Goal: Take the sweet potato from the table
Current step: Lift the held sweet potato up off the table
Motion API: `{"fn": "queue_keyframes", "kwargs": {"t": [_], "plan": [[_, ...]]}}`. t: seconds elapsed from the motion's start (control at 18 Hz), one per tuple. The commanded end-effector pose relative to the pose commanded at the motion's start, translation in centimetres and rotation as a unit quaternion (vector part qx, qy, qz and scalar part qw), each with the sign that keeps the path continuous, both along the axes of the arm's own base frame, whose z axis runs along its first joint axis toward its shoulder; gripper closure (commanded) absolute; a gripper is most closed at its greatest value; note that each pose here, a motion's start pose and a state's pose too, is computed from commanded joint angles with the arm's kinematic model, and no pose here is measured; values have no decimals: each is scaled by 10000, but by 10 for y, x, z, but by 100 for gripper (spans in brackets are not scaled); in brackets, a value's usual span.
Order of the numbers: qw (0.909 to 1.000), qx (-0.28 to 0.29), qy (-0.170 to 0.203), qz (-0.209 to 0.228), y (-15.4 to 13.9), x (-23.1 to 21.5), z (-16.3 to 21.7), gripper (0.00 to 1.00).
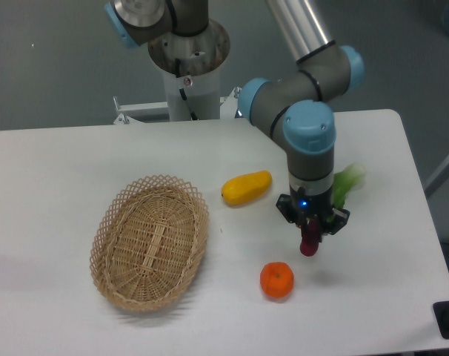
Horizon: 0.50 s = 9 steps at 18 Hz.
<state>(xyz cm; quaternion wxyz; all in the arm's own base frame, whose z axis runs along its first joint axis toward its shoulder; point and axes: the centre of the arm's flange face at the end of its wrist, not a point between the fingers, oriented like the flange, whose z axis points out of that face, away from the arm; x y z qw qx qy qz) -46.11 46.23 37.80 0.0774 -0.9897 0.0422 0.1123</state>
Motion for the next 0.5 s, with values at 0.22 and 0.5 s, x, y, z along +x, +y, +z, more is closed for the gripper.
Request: {"fn": "queue_keyframes", "kwargs": {"t": [0.22, 0.5], "plan": [[9995, 12, -103, -313, -7, 2, 43, 87], [9970, -219, -135, -733, -41, -23, 85, 87]]}}
